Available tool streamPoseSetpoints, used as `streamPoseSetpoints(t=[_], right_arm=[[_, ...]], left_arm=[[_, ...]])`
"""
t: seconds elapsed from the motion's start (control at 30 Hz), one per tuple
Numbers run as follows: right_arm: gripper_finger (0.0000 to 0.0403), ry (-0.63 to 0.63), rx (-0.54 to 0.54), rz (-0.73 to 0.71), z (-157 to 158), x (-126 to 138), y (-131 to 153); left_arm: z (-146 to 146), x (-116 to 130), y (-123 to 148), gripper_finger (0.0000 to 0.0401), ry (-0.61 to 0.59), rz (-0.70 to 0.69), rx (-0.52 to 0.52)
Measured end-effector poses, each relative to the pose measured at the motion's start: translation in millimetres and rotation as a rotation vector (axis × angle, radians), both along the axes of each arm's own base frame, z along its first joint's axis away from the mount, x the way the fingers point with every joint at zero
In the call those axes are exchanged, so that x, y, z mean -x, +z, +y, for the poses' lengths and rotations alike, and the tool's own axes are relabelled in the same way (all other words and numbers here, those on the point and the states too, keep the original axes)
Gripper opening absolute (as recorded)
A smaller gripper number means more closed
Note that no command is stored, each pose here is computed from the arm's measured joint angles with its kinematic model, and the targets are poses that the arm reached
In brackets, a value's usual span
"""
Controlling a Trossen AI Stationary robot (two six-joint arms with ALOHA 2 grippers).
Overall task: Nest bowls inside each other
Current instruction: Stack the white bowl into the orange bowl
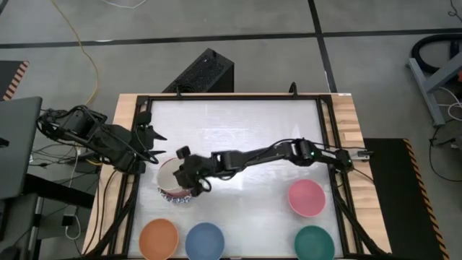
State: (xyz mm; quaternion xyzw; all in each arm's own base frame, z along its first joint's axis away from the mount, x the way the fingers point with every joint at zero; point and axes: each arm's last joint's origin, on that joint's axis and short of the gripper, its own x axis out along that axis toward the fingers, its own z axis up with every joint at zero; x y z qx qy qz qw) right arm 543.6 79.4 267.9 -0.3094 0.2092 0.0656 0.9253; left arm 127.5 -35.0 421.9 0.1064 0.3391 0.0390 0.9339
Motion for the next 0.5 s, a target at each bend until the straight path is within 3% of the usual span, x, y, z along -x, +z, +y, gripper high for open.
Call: streamPoseSetpoints(t=[0.17,0.5], right_arm=[[0.0016,-0.057,0.034,0.018,9.9,-5.7,-21.9],[0.0008,-0.107,0.064,0.004,14.1,-4.8,-20.6]], left_arm=[[0.5,-0.1,0.1,0.0171,0.001,-0.001,-0.026],[0.5,-0.1,0.1,0.0171,0.001,-0.002,-0.027]])
